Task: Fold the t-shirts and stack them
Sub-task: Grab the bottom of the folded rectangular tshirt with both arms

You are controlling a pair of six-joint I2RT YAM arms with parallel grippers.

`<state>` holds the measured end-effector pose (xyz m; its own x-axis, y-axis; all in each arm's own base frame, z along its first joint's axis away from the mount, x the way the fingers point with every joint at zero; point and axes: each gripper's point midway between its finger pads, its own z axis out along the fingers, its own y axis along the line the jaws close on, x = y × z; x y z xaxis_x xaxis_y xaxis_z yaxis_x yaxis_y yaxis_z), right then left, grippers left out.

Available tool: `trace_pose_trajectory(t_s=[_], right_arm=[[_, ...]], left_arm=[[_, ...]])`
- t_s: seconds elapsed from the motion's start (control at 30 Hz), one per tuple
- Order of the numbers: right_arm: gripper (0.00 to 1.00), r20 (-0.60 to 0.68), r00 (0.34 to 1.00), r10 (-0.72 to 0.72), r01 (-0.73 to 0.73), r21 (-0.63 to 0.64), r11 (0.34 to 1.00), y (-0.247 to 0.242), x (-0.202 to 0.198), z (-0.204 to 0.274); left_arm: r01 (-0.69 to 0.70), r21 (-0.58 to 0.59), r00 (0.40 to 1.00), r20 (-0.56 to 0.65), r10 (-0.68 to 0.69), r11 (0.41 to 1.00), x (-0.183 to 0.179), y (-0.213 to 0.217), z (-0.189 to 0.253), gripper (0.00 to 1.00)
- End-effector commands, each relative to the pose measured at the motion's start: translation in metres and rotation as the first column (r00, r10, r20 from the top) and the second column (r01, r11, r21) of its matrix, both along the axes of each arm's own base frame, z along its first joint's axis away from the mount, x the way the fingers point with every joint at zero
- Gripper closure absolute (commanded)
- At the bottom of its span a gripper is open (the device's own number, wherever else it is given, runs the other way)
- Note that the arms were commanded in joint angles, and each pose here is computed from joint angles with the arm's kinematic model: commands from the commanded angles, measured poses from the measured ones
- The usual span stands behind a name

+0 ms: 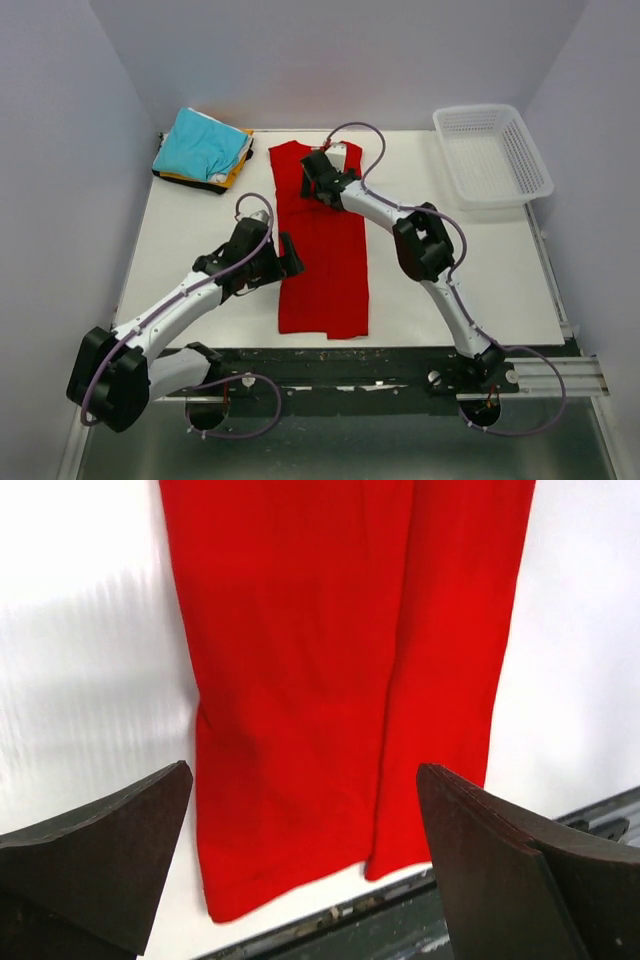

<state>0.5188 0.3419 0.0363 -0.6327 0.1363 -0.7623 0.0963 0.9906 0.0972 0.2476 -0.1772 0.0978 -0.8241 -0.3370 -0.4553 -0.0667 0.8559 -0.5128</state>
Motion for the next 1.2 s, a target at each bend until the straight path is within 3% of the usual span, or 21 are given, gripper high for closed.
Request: trace_pose_trajectory(t_s=[0.0,0.1,0.27,0.4,0.53,0.63,0.8,0.87,0.93,0.97,1.17], right_arm=[[0.00,-0.017,0.988,0.156,-0.154,0.098,0.983,0.015,-0.021,0.037],[0.00,0.068,0.980,0.186,-0.195,0.162,0.967,0.003,-0.047,0.088],[0.00,0.014,0.982,0.187,-0.185,0.217,0.958,-0.044,-0.121,0.087],[0.00,-0.039,0.985,0.167,-0.151,0.270,0.951,-0.072,-0.168,0.080],[0.00,-0.046,0.985,0.163,-0.139,0.336,0.932,-0.080,-0.190,0.087],[0.00,-0.076,0.975,0.207,-0.166,0.365,0.916,-0.082,-0.209,0.084],[0.00,-0.154,0.949,0.275,-0.204,0.367,0.908,-0.094,-0.246,0.061],[0.00,-0.191,0.926,0.326,-0.234,0.388,0.891,-0.095,-0.264,0.054],[0.00,-0.237,0.883,0.406,-0.280,0.428,0.859,-0.092,-0.287,0.048],[0.00,-0.264,0.866,0.425,-0.285,0.439,0.852,-0.093,-0.298,0.043],[0.01,-0.443,0.754,0.485,-0.251,0.488,0.836,-0.105,-0.360,0.007]], left_arm=[[-0.030,0.042,0.994,-0.101,0.034,0.999,-0.046,0.008,-0.022,0.01],[-0.031,0.046,0.987,-0.154,0.038,0.998,-0.075,0.011,-0.037,0.02],[0.040,0.015,0.971,-0.237,-0.035,0.999,-0.120,0.003,-0.057,0.04],[0.030,0.056,0.960,-0.278,-0.013,0.998,-0.138,0.010,-0.067,0.21],[0.017,0.044,0.961,-0.276,-0.004,0.999,-0.139,0.009,-0.074,0.48],[-0.013,0.066,0.966,-0.258,0.030,0.998,-0.131,0.010,-0.077,0.49],[-0.049,0.095,0.965,-0.254,0.071,0.994,-0.121,0.008,-0.085,0.59],[-0.034,0.094,0.962,-0.268,0.058,0.995,-0.121,0.005,-0.089,0.71],[-0.018,0.105,0.955,-0.292,0.048,0.994,-0.124,0.004,-0.093,0.93],[-0.013,0.110,0.951,-0.306,0.046,0.994,-0.127,0.004,-0.094,1.00],[-0.004,0.100,0.944,-0.329,0.036,0.995,-0.143,0.006,-0.091,1.00]])
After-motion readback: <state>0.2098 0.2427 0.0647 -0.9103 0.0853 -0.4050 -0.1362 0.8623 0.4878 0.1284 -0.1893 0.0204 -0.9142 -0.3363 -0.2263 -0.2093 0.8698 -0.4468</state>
